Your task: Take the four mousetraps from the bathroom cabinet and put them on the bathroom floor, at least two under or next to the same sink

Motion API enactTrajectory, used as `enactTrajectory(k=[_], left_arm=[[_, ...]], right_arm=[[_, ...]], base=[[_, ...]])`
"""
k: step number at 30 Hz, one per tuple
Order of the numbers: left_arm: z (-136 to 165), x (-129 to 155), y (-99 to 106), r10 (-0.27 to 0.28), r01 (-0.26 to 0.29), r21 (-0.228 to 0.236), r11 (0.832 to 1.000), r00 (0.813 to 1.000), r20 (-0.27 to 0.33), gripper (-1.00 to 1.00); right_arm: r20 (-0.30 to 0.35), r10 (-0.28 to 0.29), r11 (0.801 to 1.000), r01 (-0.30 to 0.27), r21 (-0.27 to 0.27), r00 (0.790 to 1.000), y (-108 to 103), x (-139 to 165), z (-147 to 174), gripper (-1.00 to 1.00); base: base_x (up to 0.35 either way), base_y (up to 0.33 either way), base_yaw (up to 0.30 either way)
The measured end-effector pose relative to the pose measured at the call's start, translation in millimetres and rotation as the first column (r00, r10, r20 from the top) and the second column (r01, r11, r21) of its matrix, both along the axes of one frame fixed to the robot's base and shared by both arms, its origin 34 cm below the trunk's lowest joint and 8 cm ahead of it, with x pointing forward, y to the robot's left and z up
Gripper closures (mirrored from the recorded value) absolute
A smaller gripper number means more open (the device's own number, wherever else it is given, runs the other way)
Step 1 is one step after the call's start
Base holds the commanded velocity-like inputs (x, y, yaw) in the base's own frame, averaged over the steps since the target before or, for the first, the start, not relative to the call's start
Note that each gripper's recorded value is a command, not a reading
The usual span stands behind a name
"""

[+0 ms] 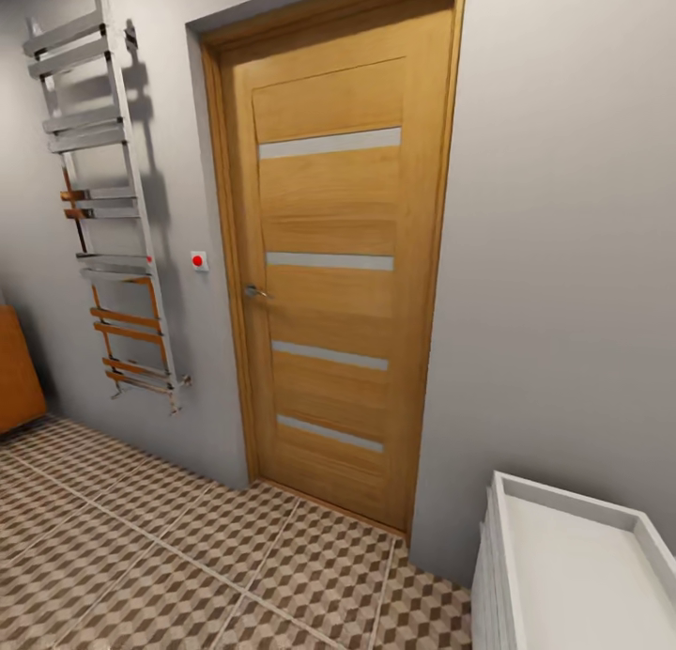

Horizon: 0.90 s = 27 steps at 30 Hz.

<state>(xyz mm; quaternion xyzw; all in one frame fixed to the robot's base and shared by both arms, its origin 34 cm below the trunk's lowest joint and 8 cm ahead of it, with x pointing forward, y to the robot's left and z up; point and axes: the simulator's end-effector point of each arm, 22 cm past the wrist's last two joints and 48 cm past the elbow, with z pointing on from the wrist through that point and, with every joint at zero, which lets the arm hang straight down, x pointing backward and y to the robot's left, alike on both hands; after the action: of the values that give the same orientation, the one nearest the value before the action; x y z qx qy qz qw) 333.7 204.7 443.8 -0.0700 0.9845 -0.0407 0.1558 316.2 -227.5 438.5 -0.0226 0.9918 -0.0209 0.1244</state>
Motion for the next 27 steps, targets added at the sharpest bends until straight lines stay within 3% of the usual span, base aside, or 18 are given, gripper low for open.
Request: enactTrajectory(k=[27], left_arm=[[0.0,0.0,-0.4,0.000,0.000,0.000,1.000,1.000,0.000,-1.00]], right_arm=[[0.000,0.000,1.000,0.000,0.000,1.000,0.1,0.0,0.0,-1.00]], base=[[0.000,0.000,0.281]])
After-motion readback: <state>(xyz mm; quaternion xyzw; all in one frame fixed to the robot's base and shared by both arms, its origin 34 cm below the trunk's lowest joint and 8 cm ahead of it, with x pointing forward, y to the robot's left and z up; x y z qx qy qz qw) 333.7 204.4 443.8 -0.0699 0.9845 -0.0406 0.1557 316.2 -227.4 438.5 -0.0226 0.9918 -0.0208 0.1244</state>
